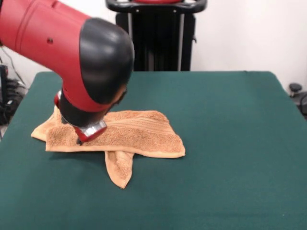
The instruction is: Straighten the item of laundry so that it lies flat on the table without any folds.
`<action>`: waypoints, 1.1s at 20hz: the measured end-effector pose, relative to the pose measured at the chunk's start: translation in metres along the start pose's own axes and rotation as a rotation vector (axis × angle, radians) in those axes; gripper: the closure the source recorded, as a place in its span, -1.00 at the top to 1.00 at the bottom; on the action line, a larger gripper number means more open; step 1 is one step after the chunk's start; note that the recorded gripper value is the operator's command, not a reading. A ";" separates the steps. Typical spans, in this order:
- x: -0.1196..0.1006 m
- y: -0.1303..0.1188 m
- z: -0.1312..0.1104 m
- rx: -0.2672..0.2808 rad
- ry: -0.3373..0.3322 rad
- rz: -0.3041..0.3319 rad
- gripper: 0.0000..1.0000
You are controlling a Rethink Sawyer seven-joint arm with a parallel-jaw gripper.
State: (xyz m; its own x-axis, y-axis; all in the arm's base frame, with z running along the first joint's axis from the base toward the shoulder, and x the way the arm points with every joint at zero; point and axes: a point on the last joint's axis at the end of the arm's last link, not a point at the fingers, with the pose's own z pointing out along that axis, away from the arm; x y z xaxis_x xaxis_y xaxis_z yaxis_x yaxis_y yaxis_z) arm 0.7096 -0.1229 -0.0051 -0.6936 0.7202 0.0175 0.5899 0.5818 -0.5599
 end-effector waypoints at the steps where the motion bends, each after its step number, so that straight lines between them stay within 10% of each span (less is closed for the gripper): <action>1: 0.001 0.005 0.003 0.002 0.012 0.000 1.00; 22: -0.008 0.072 -0.019 -0.038 0.060 0.148 1.00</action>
State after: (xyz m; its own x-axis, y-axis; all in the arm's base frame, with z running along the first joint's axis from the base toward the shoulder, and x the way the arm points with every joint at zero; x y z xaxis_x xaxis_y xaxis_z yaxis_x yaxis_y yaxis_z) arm 0.7659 -0.0795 -0.0300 -0.5729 0.8196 -0.0122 0.6997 0.4812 -0.5281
